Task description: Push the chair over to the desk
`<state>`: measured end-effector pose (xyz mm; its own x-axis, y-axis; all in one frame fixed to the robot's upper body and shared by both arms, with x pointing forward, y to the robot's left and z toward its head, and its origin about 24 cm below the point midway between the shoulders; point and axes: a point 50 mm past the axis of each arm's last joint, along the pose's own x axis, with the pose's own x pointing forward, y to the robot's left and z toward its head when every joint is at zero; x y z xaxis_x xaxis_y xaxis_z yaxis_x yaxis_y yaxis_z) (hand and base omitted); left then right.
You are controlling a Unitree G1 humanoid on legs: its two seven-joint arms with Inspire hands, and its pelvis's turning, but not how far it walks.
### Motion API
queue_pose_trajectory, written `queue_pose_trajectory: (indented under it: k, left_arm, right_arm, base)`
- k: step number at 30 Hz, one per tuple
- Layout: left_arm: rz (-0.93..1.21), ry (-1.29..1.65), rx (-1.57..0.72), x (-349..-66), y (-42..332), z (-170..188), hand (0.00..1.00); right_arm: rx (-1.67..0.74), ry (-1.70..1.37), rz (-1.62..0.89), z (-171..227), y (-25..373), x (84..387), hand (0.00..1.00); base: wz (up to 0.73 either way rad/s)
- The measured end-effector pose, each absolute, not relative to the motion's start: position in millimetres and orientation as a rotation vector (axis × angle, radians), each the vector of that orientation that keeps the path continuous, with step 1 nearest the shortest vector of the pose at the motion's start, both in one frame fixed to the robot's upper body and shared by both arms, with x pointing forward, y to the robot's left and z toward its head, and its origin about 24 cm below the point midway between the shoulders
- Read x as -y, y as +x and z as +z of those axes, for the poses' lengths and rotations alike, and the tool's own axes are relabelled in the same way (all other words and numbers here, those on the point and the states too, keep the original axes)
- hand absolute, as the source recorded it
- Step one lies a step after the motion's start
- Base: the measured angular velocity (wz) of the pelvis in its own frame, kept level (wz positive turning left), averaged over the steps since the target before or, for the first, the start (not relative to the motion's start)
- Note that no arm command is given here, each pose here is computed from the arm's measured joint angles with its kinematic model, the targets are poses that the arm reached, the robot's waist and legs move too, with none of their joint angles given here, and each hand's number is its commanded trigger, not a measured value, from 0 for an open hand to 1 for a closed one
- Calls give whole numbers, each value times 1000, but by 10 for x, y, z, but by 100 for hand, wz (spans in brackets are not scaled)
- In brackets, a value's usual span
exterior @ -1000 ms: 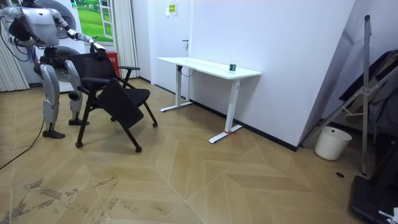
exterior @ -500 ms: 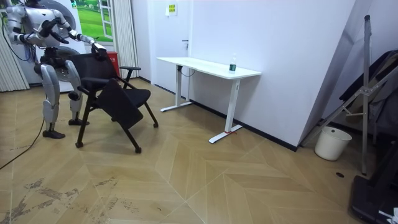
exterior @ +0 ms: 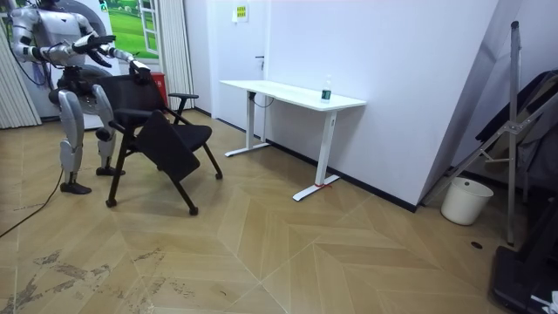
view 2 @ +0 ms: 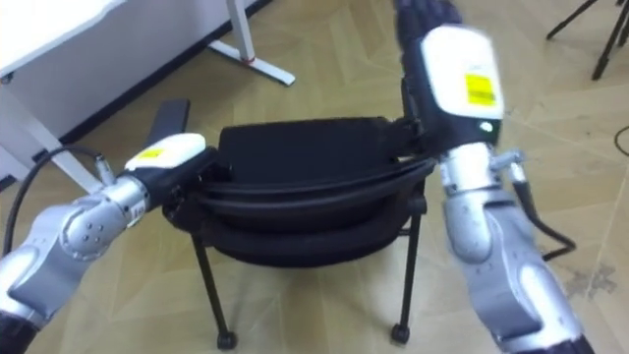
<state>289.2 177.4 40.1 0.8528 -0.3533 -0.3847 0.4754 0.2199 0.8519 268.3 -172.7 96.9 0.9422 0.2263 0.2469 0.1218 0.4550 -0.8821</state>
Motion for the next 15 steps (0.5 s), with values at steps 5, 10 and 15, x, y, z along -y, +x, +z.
queue_pose_trajectory:
  k: [5,10,15]
  left_arm:
    - [-591,1240,-89,-1762,2910,447,100]
    - [-615,1251,-60,-1740,2921,469,100]
    - [-620,1257,-54,-1743,2919,477,100]
  right_arm:
    - [257,-1113,275,929,2676,1694,0]
    - [198,-1066,456,1004,2732,1670,0]
    - [104,-895,669,950,2689,1610,0]
  base:
    - [1]
    - [1]
    - [-2]
